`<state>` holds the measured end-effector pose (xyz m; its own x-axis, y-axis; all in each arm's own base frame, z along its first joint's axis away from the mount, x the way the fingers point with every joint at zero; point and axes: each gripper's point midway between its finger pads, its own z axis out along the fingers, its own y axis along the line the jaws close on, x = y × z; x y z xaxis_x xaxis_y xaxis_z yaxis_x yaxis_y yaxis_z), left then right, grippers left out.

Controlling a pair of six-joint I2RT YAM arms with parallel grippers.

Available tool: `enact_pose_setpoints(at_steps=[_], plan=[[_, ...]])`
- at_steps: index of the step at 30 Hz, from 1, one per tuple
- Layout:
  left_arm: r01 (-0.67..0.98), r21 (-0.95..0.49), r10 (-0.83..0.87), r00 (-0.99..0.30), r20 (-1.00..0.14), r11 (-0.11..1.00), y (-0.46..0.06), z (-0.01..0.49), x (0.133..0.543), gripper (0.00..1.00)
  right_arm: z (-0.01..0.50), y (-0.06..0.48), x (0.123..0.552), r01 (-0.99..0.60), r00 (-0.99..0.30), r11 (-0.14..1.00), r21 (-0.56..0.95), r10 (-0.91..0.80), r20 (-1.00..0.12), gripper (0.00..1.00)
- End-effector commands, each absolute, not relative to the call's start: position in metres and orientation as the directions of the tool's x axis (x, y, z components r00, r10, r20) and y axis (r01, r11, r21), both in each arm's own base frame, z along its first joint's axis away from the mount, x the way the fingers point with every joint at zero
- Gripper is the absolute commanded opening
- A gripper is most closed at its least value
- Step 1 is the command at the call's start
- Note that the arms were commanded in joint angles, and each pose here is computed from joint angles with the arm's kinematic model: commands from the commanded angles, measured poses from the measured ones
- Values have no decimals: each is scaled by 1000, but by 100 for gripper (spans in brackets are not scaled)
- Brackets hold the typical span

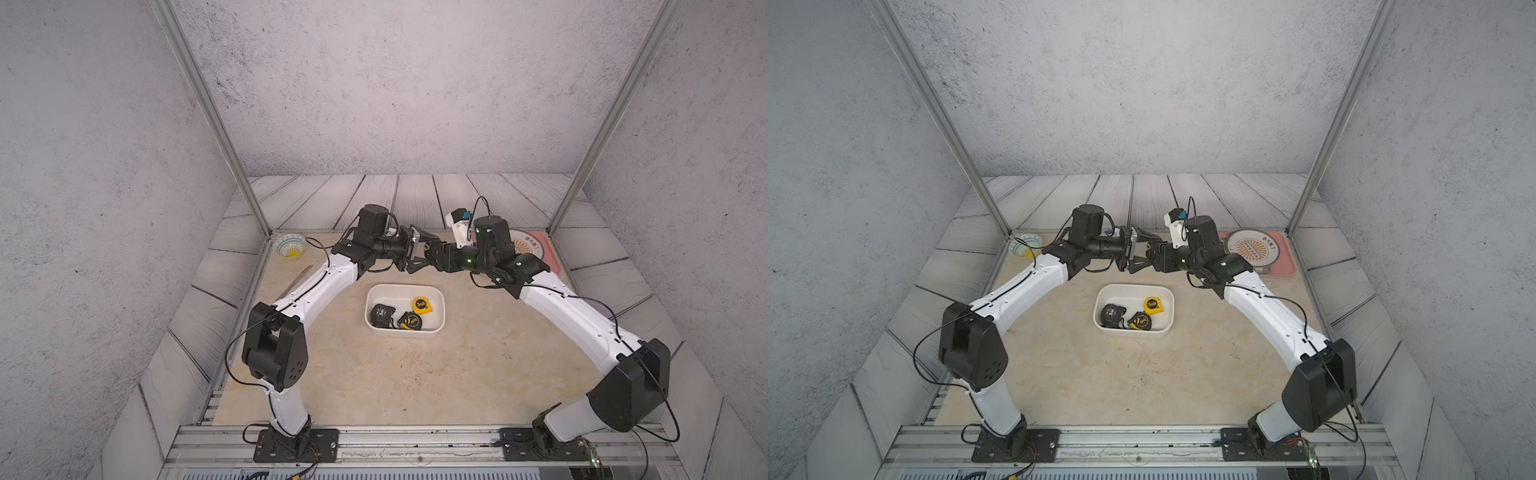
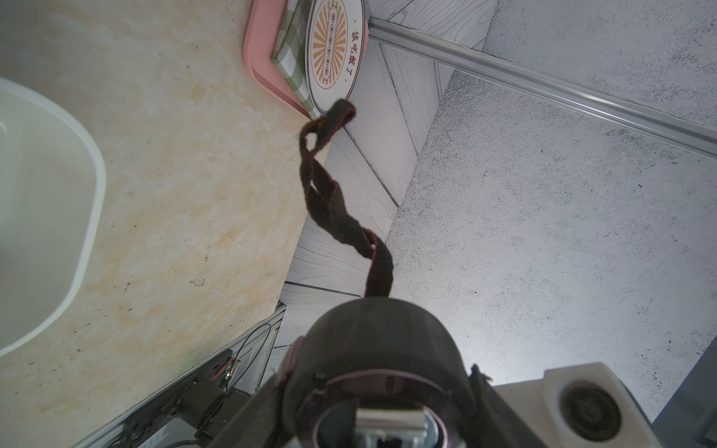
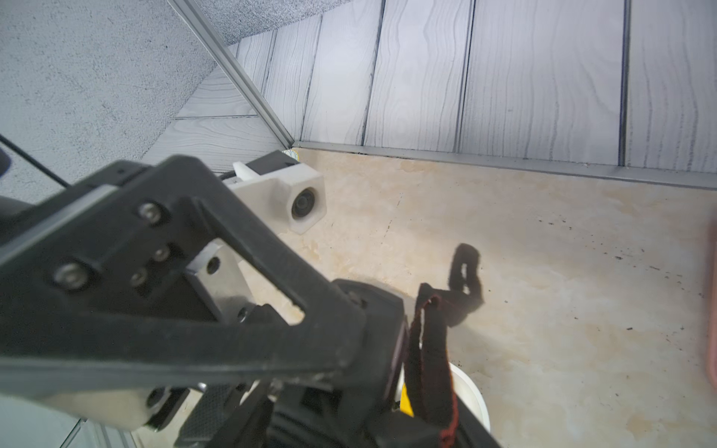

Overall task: Take the tape measure out of the storage box
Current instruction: Place the tape measure at the center of the board.

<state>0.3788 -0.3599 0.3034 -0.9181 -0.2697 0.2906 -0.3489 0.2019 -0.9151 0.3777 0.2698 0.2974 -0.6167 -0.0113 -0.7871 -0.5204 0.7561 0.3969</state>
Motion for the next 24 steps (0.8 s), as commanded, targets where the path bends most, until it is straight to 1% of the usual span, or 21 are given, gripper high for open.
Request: enact_pose_setpoints(at_steps=[1,3,5,8,11,12,13,14,17,20,21,24], plan=[[-295,-943,-238,-938,254,156,-364,330,371,0,301,273,387,-517,-592,771,371,-10,-806,61],[-295,-944,-235,-938,256,147,-365,332,372,0,300,274,388,-516,-596,772,372,-12,-803,58],[-300,-944,-227,-937,265,138,-368,332,372,0,301,275,389,-515,-598,771,374,-11,-801,53],[-299,-945,-226,-937,265,130,-368,334,373,0,305,276,390,-516,-590,771,372,-6,-807,42],[-295,-948,-220,-939,264,121,-369,336,373,0,305,277,391,-517,-594,770,373,-9,-804,23],[-291,-950,-217,-940,262,115,-370,336,374,0,304,278,391,-516,-597,770,375,-10,-802,13],[-292,-950,-215,-940,264,111,-370,336,374,4,303,277,391,-514,-600,771,377,-9,-800,2],[-289,-951,-214,-941,261,108,-370,337,374,9,302,278,391,-512,-602,773,375,-11,-799,0],[-282,-954,-209,-944,257,101,-371,338,374,22,301,276,392,-505,-603,780,370,-11,-798,0],[-278,-956,-201,-946,255,92,-372,340,374,49,303,274,392,-495,-598,790,361,-8,-802,0],[-275,-957,-201,-946,253,89,-371,340,375,55,304,272,393,-490,-592,796,356,-5,-806,0],[-269,-959,-197,-948,249,83,-371,340,375,71,309,265,393,-476,-575,813,336,1,-818,0]])
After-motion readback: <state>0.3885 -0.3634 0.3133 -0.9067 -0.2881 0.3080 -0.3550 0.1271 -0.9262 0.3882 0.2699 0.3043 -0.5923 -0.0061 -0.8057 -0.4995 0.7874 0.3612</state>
